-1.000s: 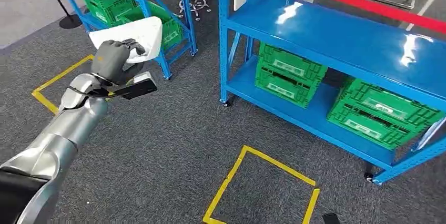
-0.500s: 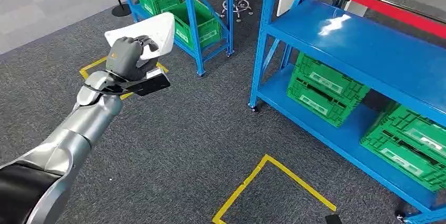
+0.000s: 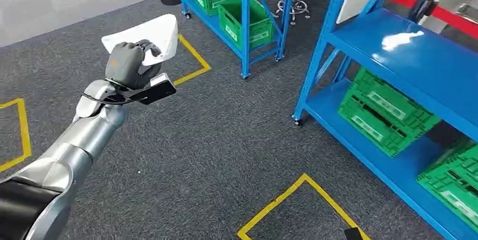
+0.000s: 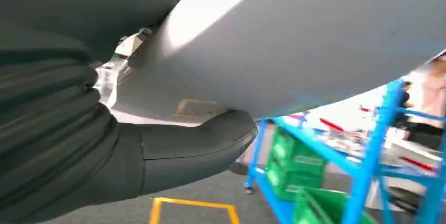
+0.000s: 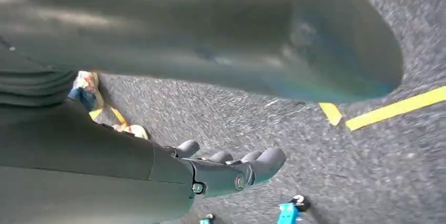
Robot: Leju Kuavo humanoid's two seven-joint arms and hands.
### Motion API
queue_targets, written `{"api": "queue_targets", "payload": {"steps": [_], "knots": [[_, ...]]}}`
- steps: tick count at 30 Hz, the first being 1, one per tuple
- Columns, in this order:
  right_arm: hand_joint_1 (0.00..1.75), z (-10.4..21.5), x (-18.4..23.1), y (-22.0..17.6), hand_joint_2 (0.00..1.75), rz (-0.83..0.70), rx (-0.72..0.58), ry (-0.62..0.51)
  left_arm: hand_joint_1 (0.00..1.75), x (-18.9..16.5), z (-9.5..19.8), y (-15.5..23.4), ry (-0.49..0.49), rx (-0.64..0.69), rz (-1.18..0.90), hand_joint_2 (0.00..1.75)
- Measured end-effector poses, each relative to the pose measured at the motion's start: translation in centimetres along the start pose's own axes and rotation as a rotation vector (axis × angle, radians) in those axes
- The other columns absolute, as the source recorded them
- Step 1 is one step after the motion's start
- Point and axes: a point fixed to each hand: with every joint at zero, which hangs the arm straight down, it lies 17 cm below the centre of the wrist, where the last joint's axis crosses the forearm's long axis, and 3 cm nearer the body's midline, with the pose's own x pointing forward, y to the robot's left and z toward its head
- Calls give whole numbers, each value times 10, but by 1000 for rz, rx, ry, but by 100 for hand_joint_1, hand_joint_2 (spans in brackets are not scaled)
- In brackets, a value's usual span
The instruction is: Take the parts from the cabinet and place them on the table.
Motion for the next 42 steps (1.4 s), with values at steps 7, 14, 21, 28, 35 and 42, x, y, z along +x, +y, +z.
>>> {"api": "queue_targets", "payload": {"steps": [7,14,21,28,35,42], "knots": [[0,0,-5,-1,0,11,0,11,175,6,1,-8,-9,-14,8,175],[0,-1,-2,-3,0,-44,0,12,175,41,-26,-2,-42,-30,26,175],[0,0,-3,-4,0,-47,-7,7,175,53,-33,-2,-46,-30,28,175],[0,0,0,-5,0,-44,-16,-9,175,50,-29,-4,-51,-21,21,175],[0,0,0,-2,0,-52,-6,3,175,43,-28,-2,-32,-17,14,175],[0,-1,1,-4,0,-58,-7,-2,175,32,-21,-4,-23,-25,13,175]]}}
